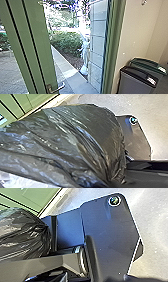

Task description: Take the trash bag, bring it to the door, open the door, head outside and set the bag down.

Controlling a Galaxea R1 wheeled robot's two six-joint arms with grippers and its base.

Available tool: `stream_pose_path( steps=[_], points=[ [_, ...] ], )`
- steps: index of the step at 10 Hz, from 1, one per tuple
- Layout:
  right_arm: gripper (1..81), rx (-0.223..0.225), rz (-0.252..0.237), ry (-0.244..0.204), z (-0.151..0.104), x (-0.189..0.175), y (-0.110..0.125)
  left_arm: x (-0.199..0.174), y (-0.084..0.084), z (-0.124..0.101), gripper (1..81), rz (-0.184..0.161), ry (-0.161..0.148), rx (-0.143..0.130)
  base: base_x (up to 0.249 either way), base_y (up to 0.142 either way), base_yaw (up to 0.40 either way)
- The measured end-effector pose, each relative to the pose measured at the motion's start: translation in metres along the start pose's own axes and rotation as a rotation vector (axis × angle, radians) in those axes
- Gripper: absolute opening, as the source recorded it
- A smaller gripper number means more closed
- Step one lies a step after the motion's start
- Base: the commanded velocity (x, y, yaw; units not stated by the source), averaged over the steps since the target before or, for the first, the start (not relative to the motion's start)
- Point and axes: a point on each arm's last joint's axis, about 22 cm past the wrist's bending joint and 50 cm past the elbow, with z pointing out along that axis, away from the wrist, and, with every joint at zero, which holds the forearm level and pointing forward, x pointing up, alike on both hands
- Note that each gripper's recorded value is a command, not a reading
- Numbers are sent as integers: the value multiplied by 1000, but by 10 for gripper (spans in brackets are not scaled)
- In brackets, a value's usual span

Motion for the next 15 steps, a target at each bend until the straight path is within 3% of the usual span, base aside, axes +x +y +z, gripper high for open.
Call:
stream_pose_path(
  steps=[12,15],
  points=[
    [811,0,1,-2,0,-2,0,-1,0,0,10,0,-3,0,0,0,0],
    [811,0,1,-2,0,-2,0,-1,0,0,10,1,-7,1,0,0,209]
  ],
)
